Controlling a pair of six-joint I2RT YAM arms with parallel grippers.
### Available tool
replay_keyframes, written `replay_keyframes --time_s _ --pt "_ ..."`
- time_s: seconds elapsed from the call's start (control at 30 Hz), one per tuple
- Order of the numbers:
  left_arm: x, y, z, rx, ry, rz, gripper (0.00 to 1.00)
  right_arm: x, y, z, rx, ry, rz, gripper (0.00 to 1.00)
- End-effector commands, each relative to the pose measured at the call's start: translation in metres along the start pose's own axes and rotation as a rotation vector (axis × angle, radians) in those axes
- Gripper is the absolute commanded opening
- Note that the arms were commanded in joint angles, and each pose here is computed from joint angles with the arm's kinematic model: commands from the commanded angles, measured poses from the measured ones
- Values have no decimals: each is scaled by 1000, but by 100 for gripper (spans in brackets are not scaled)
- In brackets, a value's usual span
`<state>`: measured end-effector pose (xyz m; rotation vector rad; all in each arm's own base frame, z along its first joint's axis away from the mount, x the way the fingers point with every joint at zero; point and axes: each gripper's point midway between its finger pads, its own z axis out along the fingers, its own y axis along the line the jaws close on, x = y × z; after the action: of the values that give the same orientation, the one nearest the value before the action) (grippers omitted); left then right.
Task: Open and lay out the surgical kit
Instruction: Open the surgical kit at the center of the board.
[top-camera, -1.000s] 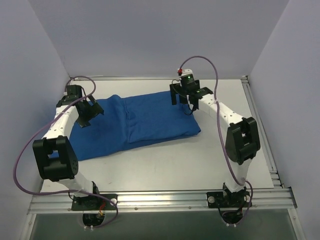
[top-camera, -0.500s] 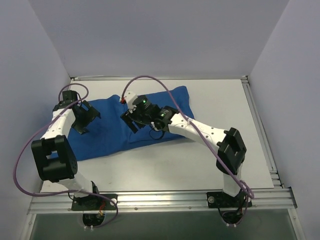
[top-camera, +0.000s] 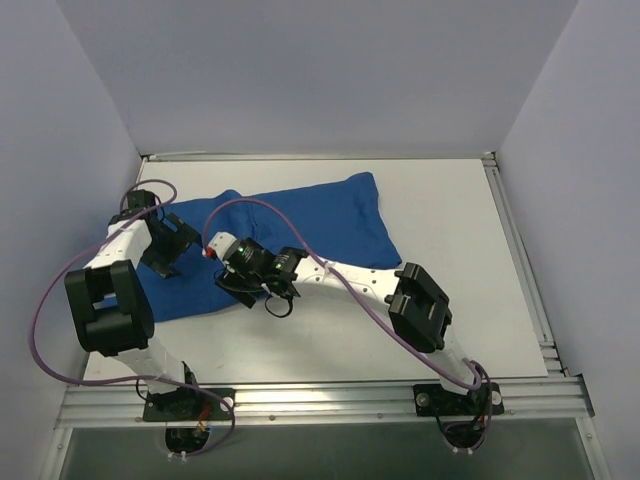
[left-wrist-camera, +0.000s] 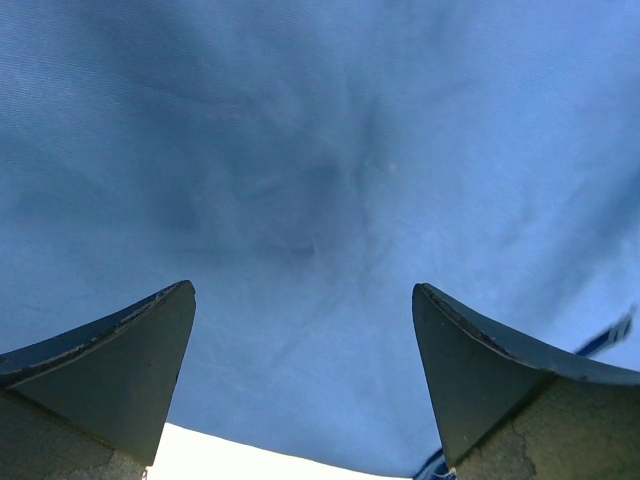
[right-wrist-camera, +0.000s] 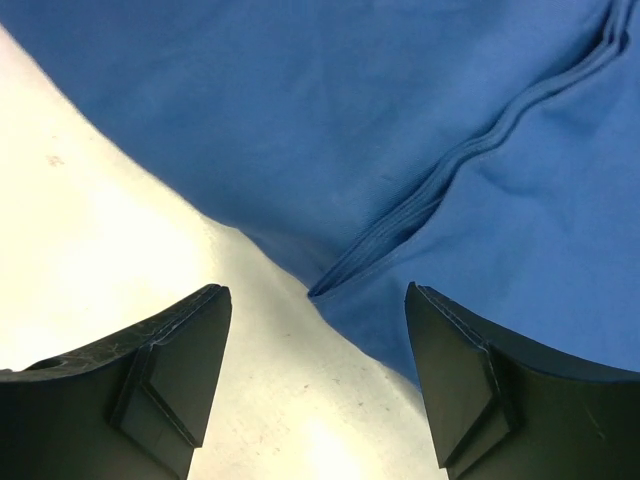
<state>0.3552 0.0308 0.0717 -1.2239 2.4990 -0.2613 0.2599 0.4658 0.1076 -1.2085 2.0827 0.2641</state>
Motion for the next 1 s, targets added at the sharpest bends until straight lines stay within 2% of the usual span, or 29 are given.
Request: replay_keyframes --time_s 0.0,0.3,0.73,0.83,0.87,0.93,0.97 --pt "-6 3 3 -11 -2 -19 99 -9 -19 -6 107 -9 18 71" --pt "-3 7 10 -33 13 -42 99 9 -29 2 194 40 -9 61" --pt "-2 7 28 -50 53 -74 99 21 -23 15 156 67 -16 60" --pt "-4 6 33 -67 70 -76 99 17 -33 14 168 54 10 48" --pt "-5 6 34 -73 69 -75 99 16 -35 13 164 49 24 36" --pt "-9 3 33 -67 67 -75 100 10 -46 10 171 29 53 23" --pt "-11 2 33 -66 59 -72 100 7 -50 8 174 21 62 14"
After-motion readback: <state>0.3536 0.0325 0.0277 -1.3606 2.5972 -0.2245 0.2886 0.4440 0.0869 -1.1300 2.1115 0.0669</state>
